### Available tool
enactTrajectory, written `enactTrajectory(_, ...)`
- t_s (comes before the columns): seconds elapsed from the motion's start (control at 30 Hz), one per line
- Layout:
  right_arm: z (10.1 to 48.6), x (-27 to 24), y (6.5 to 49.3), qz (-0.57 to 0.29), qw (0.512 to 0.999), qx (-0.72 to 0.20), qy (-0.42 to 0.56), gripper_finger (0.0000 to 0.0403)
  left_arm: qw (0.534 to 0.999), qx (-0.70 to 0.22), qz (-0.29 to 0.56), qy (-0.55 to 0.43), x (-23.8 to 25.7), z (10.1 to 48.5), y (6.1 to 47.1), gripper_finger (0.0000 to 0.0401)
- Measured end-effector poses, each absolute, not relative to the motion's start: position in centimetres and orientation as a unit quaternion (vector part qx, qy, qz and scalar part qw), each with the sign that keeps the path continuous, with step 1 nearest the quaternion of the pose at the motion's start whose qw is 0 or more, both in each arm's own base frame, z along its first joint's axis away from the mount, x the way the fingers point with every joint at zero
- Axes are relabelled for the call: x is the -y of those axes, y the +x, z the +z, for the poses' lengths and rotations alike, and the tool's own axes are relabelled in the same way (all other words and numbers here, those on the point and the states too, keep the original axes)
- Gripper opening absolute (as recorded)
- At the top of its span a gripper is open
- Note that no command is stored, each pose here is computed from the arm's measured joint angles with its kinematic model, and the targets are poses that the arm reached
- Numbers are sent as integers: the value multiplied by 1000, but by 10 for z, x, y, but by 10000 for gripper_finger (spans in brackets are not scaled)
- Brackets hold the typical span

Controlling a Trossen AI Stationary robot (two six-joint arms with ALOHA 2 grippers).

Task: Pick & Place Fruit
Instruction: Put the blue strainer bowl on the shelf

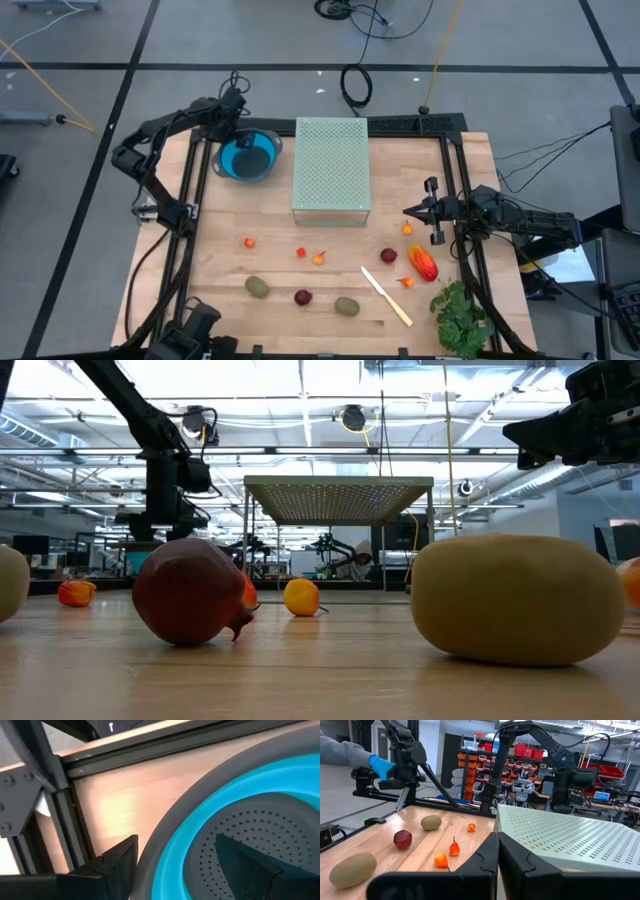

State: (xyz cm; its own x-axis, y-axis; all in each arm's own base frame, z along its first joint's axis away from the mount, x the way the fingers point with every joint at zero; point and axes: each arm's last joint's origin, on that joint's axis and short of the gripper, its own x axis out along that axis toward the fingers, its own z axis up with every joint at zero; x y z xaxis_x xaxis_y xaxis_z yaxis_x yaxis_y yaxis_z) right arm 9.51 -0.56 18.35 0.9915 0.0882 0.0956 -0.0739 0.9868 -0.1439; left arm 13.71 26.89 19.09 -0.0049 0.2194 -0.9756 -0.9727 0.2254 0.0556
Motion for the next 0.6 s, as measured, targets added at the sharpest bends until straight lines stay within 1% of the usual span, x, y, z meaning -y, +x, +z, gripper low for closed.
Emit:
enactTrajectory(0.17, 183, 6, 95, 41, 995, 51, -70, 0, 588, -517, 493, -379, -271, 181, 138, 267)
enactTrajectory(0.4, 183, 6, 95, 41, 995, 51, -70, 0, 583, -509, 498, -391, -272, 181, 138, 266)
enactTrajectory(0.5, 183, 6, 95, 41, 995, 51, -70, 0, 580, -509, 500, -394, -271, 181, 136, 248)
enactTrajectory(0.6, 183, 6, 95, 41, 995, 51, -70, 0, 580, -510, 499, -393, -272, 181, 136, 208)
